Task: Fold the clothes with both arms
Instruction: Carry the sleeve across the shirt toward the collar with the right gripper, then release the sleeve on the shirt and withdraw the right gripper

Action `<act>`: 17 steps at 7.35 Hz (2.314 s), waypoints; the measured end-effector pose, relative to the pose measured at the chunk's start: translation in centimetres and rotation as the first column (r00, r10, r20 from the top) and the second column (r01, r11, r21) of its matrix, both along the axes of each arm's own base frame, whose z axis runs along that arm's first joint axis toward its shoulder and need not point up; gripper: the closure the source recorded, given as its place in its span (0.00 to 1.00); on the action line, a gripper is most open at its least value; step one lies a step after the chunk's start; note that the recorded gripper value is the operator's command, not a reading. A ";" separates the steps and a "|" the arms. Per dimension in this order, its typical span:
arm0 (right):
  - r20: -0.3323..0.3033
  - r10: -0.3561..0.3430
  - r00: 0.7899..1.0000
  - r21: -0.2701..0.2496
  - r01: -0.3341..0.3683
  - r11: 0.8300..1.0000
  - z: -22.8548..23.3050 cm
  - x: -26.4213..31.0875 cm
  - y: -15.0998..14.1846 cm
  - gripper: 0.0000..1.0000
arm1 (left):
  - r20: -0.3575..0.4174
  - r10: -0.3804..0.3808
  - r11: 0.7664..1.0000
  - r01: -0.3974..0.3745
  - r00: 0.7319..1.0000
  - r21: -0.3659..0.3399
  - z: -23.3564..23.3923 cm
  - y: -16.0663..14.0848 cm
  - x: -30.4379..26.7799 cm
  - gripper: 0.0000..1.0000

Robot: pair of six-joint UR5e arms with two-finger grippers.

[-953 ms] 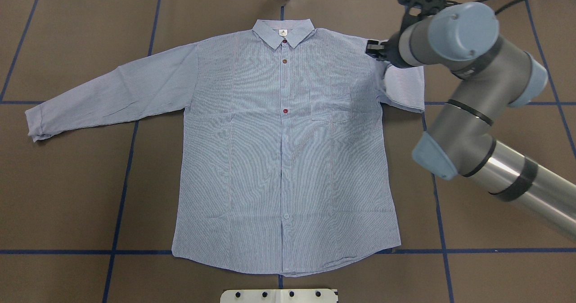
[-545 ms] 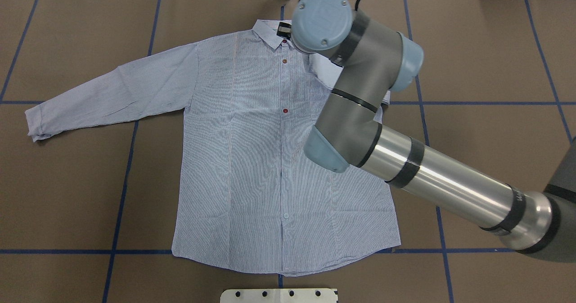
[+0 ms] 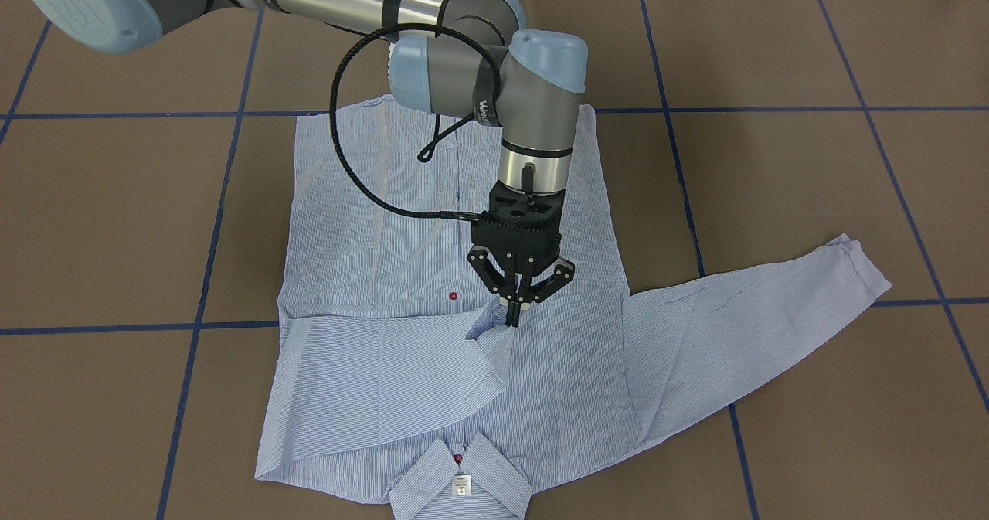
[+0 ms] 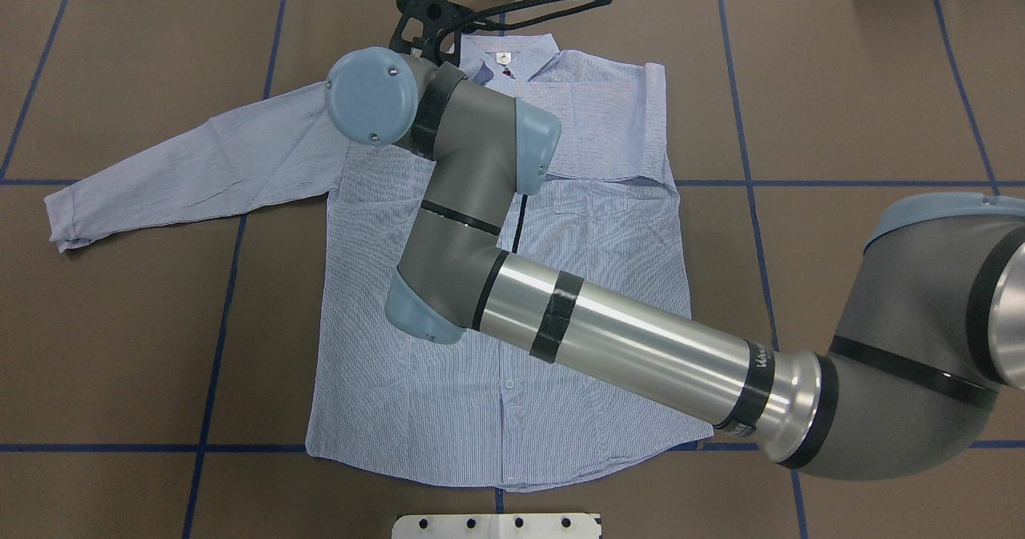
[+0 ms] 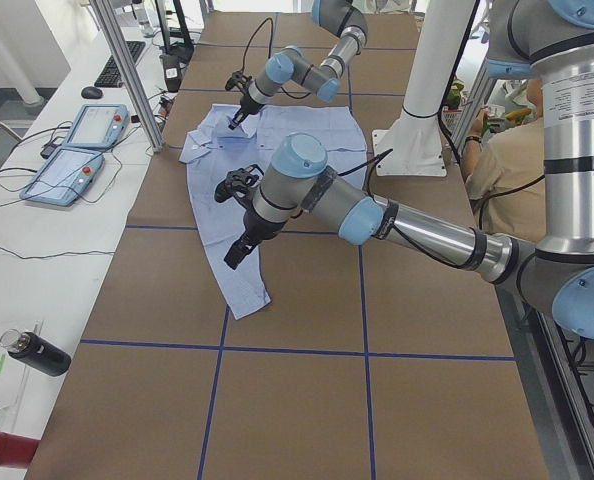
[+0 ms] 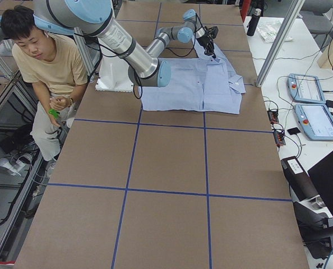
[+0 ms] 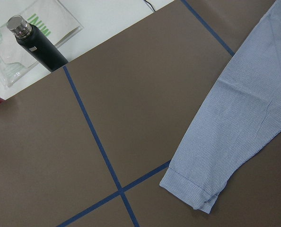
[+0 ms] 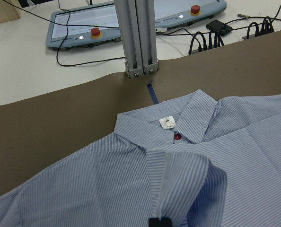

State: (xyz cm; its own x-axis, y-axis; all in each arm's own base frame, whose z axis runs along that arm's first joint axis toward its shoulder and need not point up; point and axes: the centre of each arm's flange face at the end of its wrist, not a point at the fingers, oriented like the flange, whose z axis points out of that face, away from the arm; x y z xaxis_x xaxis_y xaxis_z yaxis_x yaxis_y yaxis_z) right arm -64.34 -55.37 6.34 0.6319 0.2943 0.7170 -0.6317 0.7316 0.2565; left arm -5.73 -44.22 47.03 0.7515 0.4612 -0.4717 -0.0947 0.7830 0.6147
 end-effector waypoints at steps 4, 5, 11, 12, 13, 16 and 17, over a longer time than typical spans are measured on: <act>-0.066 0.012 0.998 -0.028 -0.013 1.000 -4.2 -6.6 1.2 0.00 | 0.000 -0.002 1.000 0.002 1.000 -0.005 0.2 0.0 0.0 0.00; -0.059 0.002 0.998 -0.038 -0.004 0.999 -5.3 -6.7 1.0 0.00 | -0.001 -0.003 1.000 0.003 1.000 -0.006 0.2 -0.1 0.0 0.00; 0.008 -0.305 0.952 -0.136 0.304 0.943 -3.7 11.5 1.5 0.00 | -0.101 -0.059 0.993 0.069 0.993 0.098 5.5 -2.4 2.5 0.00; 0.014 -0.359 0.933 -0.103 0.359 0.928 -0.2 17.5 2.4 0.00 | -0.165 -0.093 0.993 0.104 0.982 0.060 8.1 -2.4 4.0 0.00; 0.007 -0.416 0.909 -0.067 0.415 0.907 3.7 24.2 3.0 0.00 | -0.222 -0.126 0.991 0.132 0.967 0.011 10.9 -2.1 5.3 0.00; -0.054 -0.559 0.827 -0.001 0.560 0.828 14.4 41.9 4.0 0.00 | -0.369 -0.235 0.972 0.209 0.899 -0.111 16.7 -0.4 9.5 0.04; -0.078 -0.594 0.801 0.005 0.596 0.803 17.7 46.7 4.1 0.00 | -0.405 -0.283 0.959 0.240 0.870 -0.153 17.5 0.1 11.9 0.04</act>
